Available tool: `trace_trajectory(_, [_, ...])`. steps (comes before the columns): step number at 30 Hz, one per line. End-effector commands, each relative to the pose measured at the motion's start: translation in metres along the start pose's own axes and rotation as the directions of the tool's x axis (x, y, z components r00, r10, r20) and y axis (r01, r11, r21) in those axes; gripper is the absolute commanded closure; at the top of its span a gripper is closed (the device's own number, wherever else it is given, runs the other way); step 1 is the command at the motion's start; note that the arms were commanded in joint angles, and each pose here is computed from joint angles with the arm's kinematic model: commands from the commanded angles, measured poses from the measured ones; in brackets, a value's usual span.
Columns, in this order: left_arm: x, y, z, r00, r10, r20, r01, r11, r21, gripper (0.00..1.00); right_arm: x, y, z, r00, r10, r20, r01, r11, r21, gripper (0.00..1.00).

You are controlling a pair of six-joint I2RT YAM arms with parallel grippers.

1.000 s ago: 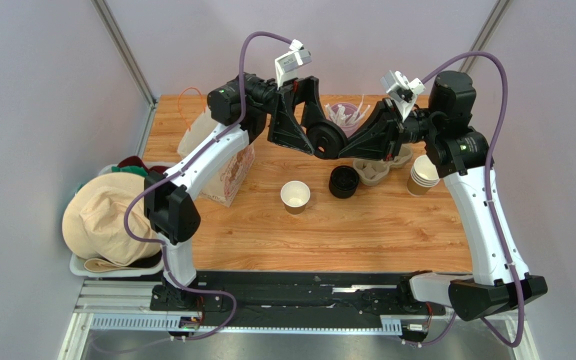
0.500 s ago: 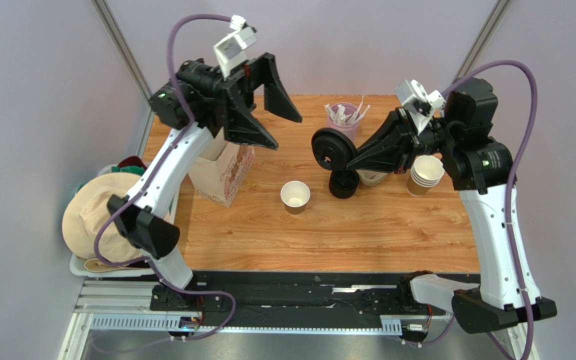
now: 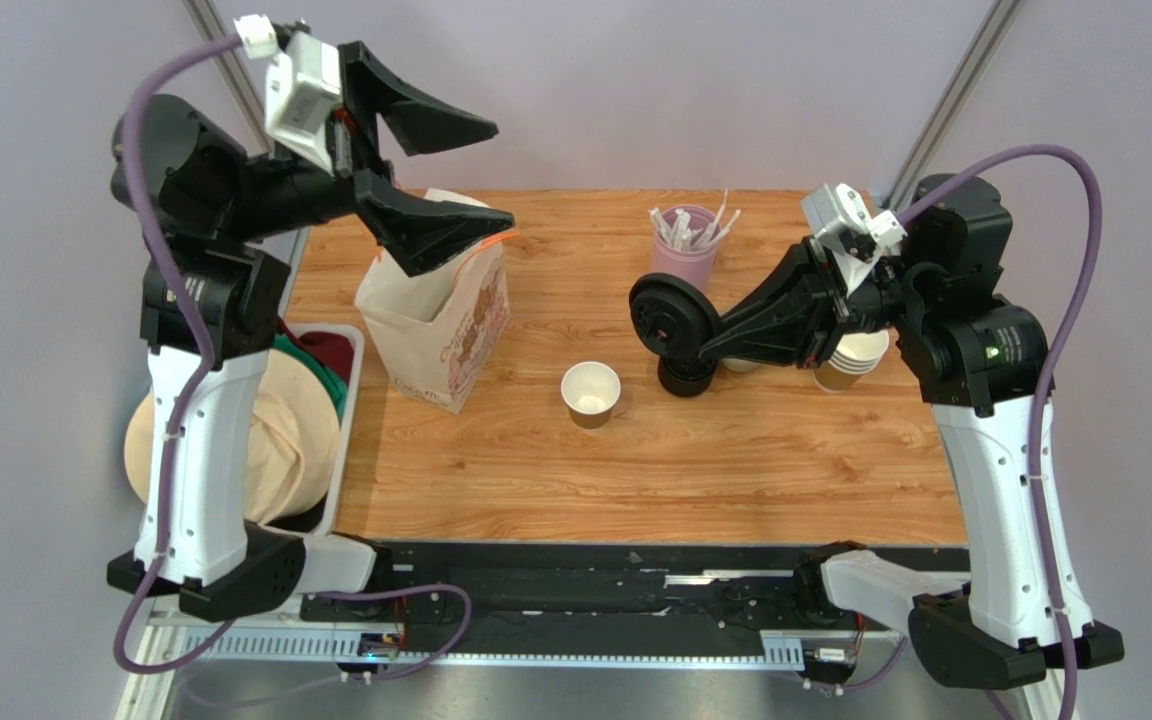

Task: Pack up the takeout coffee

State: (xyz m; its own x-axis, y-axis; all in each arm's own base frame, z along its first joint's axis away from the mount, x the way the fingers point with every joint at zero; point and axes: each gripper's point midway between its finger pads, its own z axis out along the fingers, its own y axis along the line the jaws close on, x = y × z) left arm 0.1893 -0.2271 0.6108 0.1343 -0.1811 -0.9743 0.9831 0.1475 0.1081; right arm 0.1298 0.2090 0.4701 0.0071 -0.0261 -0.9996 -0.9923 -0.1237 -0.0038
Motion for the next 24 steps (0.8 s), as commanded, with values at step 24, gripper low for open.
trace_trajectory(24, [0.169,-0.022,0.032,0.944,-0.172,-0.281,0.249,0.931,0.266,0.01,0.036,-0.02,0.009,0.989,0.147,0.008,-0.145,0.983,-0.112,0.96])
